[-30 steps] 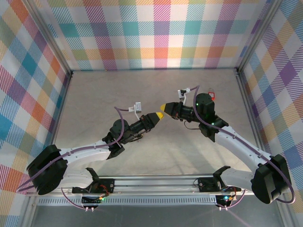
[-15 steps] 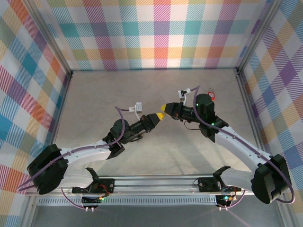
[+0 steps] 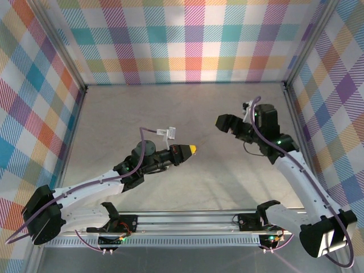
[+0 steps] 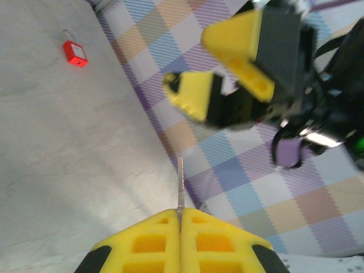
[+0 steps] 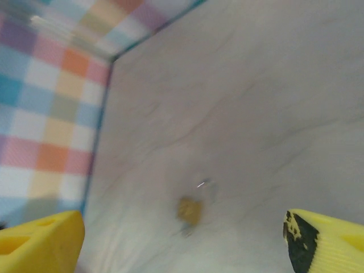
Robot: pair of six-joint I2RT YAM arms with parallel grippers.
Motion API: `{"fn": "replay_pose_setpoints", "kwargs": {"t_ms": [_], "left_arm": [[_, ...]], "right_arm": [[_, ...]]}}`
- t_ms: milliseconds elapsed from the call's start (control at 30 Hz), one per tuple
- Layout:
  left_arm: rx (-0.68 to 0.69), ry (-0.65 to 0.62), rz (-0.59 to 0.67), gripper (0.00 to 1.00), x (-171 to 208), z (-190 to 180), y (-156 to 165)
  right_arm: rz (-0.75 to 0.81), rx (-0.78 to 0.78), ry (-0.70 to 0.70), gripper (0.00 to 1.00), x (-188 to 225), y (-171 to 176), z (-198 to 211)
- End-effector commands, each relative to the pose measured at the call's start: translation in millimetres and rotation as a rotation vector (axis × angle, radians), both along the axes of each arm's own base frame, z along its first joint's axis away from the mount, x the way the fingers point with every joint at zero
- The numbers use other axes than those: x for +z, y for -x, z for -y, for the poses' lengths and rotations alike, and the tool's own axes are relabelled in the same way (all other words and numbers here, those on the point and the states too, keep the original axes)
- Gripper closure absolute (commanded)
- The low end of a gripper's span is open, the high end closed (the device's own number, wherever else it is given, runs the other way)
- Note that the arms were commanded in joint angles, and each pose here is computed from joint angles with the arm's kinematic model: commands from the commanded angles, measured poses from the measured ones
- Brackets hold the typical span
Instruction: Unlock with the key
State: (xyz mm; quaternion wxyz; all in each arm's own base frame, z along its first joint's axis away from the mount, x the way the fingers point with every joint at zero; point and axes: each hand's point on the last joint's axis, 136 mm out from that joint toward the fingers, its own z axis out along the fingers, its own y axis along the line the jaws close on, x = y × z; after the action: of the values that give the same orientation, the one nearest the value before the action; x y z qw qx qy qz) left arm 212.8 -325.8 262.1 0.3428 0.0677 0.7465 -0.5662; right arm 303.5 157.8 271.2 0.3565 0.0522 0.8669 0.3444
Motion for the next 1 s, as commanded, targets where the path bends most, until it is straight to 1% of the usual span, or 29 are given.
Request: {"fn": "replay_pose_setpoints", "kwargs": {"t_ms": [0,33,133,200,300,500,633,800,967], "left_arm": [[0.012,-0.075,0.053,1.0,0.7,-4.2,-0.7],[0.022,-0.075,0.057,1.0,1.9,-5.1,-2.3],[0.037,-0.069,0.064,1.0,2.7,-5.2,-5.1],[0.048,-0.07,0.069,1.0,2.3,-6.1,-6.7],[0.067,-0.078,0.079,1.0,-0.8,-9.1,-8.5],[0.078,-0.097,0.088,1.0,-4.4,-12.7,-9.0],[0.083,-0.099,0.09,1.0,-3.3,-14.9,-8.6],[0.1,-0.107,0.094,1.0,-1.6,-18.6,-9.6],[0.105,-0.111,0.091,1.0,-1.4,-18.9,-10.6]], "right_arm": [[-0.112,-0.103,0.418,0.05,-51.6,-9.8,70.7],[-0.155,-0.134,0.47,0.05,-62.9,-20.9,88.5],[-0.273,-0.194,0.547,0.04,-98.1,-55.7,133.9],[-0.337,-0.231,0.549,0.05,-117.2,-77.4,159.2],[-0.396,-0.251,0.518,0.08,-140.2,-108.3,179.4],[-0.492,-0.24,0.579,0.12,-182.1,-163.2,196.7],[-0.506,-0.229,0.603,0.15,-196.5,-196.3,203.6],[-0.554,-0.196,0.589,0.25,-216.3,-220.3,202.3],[-0.58,-0.174,0.594,0.32,-231.2,-227.8,202.8]]}}
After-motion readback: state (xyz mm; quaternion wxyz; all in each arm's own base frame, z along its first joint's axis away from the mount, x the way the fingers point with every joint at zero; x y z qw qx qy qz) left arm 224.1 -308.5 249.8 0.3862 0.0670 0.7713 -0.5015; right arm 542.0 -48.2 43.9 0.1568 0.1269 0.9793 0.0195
